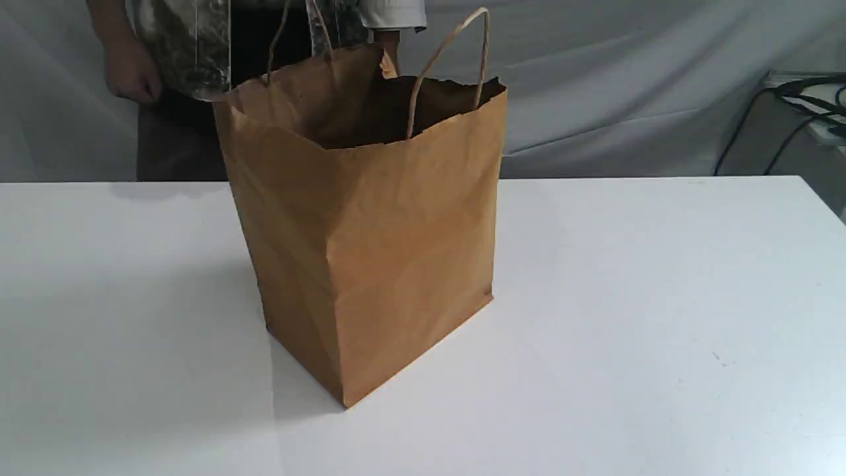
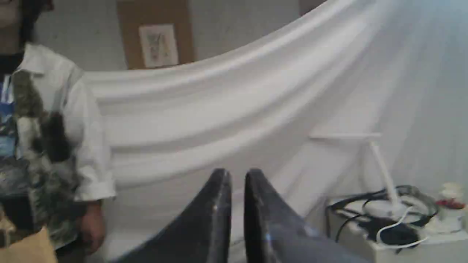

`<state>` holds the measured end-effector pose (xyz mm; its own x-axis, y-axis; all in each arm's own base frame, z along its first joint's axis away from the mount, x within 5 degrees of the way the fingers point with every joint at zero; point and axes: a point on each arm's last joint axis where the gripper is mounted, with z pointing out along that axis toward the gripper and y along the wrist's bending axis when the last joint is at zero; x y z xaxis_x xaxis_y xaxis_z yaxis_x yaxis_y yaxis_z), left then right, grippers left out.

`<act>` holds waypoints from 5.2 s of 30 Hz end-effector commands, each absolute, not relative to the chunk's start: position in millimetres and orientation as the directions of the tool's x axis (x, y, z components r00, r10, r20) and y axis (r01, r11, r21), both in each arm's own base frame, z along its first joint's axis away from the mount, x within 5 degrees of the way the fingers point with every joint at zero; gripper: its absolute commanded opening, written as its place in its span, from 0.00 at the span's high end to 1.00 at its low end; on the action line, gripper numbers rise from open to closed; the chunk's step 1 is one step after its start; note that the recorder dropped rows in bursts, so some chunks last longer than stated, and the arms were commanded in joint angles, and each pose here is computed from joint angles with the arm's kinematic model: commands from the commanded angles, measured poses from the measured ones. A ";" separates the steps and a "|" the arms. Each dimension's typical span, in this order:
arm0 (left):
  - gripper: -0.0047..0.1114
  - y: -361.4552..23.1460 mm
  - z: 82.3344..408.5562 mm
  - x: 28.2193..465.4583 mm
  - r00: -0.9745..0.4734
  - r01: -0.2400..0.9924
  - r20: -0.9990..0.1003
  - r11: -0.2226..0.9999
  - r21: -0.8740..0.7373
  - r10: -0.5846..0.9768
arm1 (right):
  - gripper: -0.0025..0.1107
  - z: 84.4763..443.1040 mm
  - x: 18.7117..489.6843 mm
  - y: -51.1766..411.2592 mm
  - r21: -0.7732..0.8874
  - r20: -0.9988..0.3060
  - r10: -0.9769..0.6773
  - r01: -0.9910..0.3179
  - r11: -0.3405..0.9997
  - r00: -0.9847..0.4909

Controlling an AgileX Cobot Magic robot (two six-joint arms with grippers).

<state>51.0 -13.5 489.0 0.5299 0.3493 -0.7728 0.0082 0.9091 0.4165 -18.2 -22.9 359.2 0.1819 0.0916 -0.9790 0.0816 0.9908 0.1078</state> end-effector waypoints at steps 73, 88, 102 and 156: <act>0.51 -28.3 234.7 103.1 -0.137 0.253 -0.988 0.962 -0.101 -0.068 | 0.91 251.6 82.2 11.1 0.504 -0.835 0.537 -0.228 0.833 0.119; 0.51 -8.9 218.2 75.0 0.055 0.137 -0.978 0.972 -0.192 -0.201 | 0.91 251.6 82.2 11.0 0.506 -0.834 0.539 -0.228 0.832 0.120; 0.51 -5.9 203.0 59.2 -0.046 0.088 -0.995 0.992 -0.091 -0.087 | 0.91 251.6 82.2 11.0 0.506 -0.834 0.539 -0.228 0.832 0.120; 0.96 3.7 189.6 55.2 -0.171 -0.025 -0.983 0.998 -0.057 -0.060 | 0.91 251.8 81.9 11.0 0.506 -0.833 0.540 -0.229 0.832 0.122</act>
<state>55.4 3.1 191.6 -0.1634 -0.0872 -0.9827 -0.0214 0.9962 -0.0848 82.0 10.9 251.5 0.1153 0.5413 -0.8329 -0.2252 0.8309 0.5089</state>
